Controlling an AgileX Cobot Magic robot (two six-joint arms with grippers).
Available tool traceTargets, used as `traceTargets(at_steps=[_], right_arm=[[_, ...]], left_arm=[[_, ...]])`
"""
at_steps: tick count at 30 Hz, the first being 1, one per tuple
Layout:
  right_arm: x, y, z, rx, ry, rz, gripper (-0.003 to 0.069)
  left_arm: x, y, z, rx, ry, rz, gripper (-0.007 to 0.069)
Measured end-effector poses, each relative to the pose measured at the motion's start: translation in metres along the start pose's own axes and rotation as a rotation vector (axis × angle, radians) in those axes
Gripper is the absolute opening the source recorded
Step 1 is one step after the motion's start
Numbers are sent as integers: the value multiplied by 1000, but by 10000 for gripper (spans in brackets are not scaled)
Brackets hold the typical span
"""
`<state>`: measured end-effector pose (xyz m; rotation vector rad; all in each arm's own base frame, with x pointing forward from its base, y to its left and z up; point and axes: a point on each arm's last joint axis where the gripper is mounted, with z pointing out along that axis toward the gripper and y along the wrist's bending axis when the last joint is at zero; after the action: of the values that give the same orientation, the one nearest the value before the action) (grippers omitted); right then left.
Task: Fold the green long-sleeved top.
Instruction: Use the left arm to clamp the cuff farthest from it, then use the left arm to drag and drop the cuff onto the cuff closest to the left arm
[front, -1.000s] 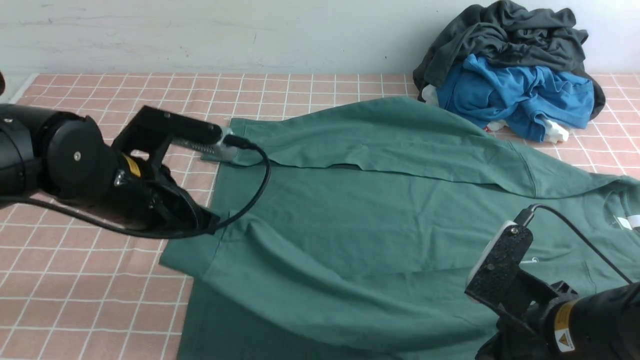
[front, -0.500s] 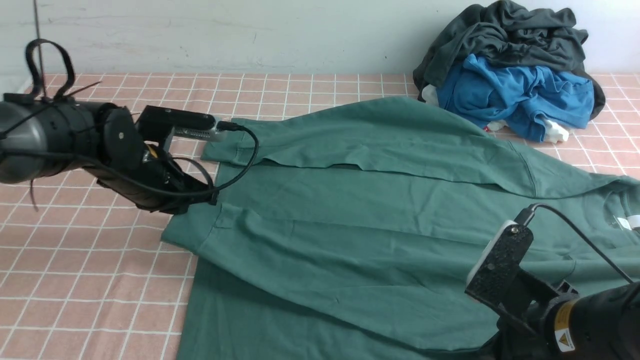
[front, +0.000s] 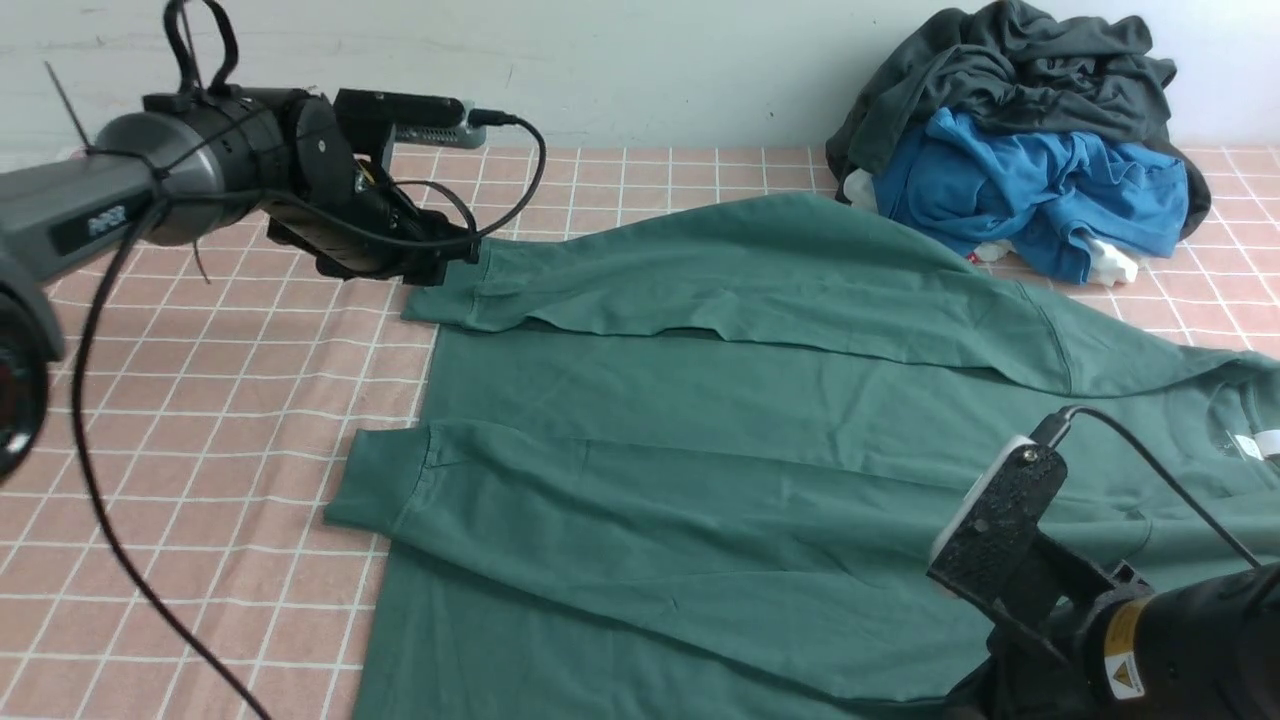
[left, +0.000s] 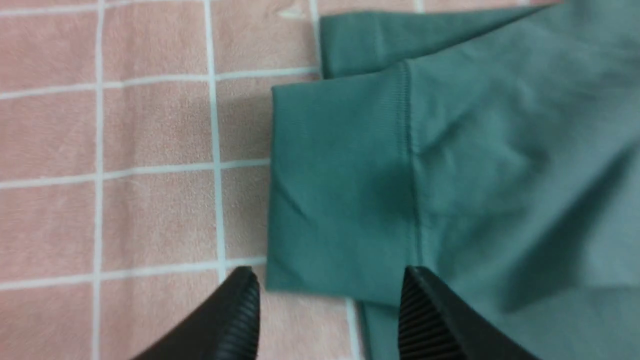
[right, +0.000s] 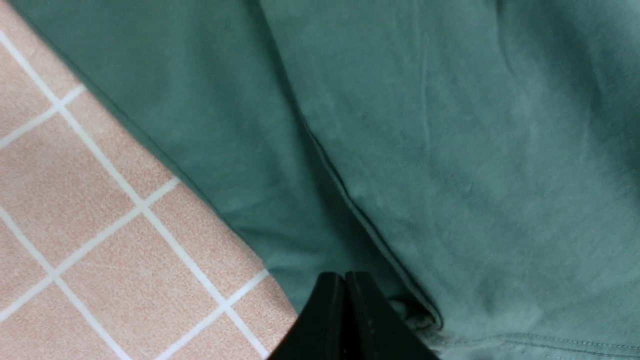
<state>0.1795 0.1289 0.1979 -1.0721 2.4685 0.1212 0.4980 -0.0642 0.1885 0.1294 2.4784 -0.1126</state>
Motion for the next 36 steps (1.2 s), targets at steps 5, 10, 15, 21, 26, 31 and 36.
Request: traceTargets(at_steps=[5,10,15,21,26,31,36], right_arm=[[0,0,0,0,0,0,-14],[0,0,0,0,0,0,-14],[0,0,0,0,-2,0,-14],[0,0,0,1,-3,0,-14],[0,0,0,1,-3,0,-14],[1,0,0,-2,9,-1,-14],[1,0,0,-2,12,-1,-14]], left_arm=[[8,6,33,-4,40,-26,351],[12,7,43,-1,48,-45,195],[10,8,40,-8,43,-36,22],[-5,6,-1,-10,69,-19,17],[-9,-1,-77,4,254,59,17],[29,0,-89,6,480,110,17],[75,-1,-69,8,546,113,19]])
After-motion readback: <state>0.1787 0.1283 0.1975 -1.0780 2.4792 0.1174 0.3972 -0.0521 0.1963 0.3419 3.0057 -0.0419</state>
